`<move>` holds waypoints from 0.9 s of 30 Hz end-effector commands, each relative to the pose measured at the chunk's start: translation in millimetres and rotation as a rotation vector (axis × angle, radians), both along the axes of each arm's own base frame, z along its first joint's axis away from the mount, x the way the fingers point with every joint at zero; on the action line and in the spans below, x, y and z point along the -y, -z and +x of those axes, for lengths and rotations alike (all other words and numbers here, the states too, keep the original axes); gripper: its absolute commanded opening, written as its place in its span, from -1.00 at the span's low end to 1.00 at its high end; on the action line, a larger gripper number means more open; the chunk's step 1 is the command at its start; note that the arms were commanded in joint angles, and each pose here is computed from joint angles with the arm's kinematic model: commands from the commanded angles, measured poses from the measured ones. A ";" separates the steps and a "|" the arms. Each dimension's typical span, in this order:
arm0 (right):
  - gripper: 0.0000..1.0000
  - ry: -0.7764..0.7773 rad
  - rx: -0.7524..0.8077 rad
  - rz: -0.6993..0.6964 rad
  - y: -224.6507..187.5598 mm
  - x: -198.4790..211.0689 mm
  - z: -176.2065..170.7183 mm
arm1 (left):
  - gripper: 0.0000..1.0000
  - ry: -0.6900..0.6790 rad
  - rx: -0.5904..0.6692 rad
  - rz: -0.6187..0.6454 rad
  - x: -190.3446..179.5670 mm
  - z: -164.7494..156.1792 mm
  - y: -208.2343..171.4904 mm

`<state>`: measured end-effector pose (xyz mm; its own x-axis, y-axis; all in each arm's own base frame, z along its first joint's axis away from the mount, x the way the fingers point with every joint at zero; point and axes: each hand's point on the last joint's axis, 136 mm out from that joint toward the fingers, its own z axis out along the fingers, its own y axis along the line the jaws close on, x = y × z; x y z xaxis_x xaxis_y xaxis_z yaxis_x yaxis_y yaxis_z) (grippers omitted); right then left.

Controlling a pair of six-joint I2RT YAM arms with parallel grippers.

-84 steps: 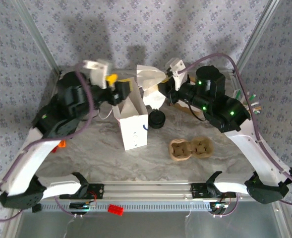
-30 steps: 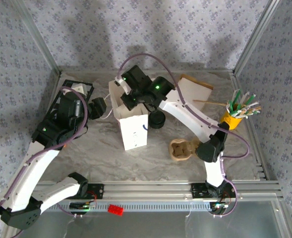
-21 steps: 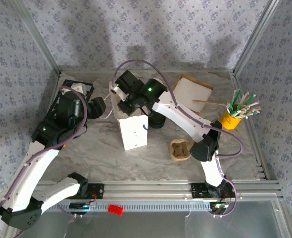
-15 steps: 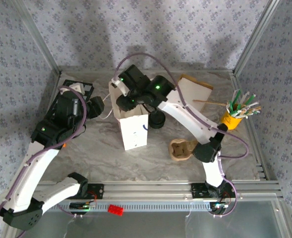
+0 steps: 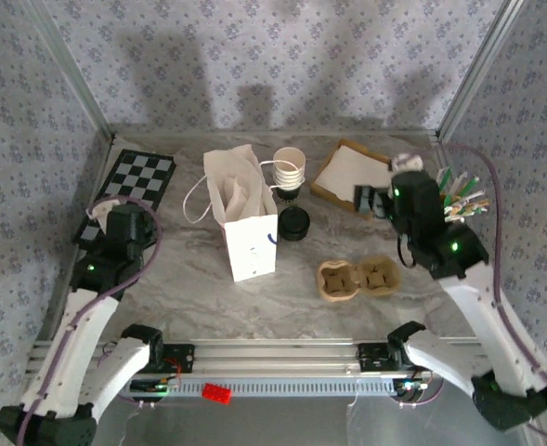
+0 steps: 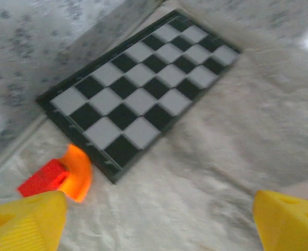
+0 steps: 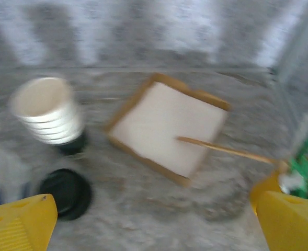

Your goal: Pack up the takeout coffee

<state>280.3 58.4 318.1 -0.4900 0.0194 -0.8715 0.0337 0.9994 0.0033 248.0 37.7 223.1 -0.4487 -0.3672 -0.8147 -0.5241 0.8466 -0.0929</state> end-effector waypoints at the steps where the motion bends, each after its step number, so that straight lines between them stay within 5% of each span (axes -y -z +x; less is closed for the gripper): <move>1: 0.99 0.256 0.049 -0.007 49.9 51.1 8.9 | 0.98 -0.103 0.077 0.086 -28.1 15.8 14.5; 8: 0.99 0.385 0.004 -0.104 160.7 104.3 28.9 | 0.99 0.070 0.106 0.187 -21.1 64.9 83.4; 13: 0.99 0.381 0.017 -0.016 209.4 123.1 43.7 | 1.00 0.242 0.130 0.238 0.7 92.8 106.5; 27: 0.99 -0.005 0.164 0.002 230.1 77.3 107.4 | 1.00 0.512 0.249 0.219 37.3 134.0 112.0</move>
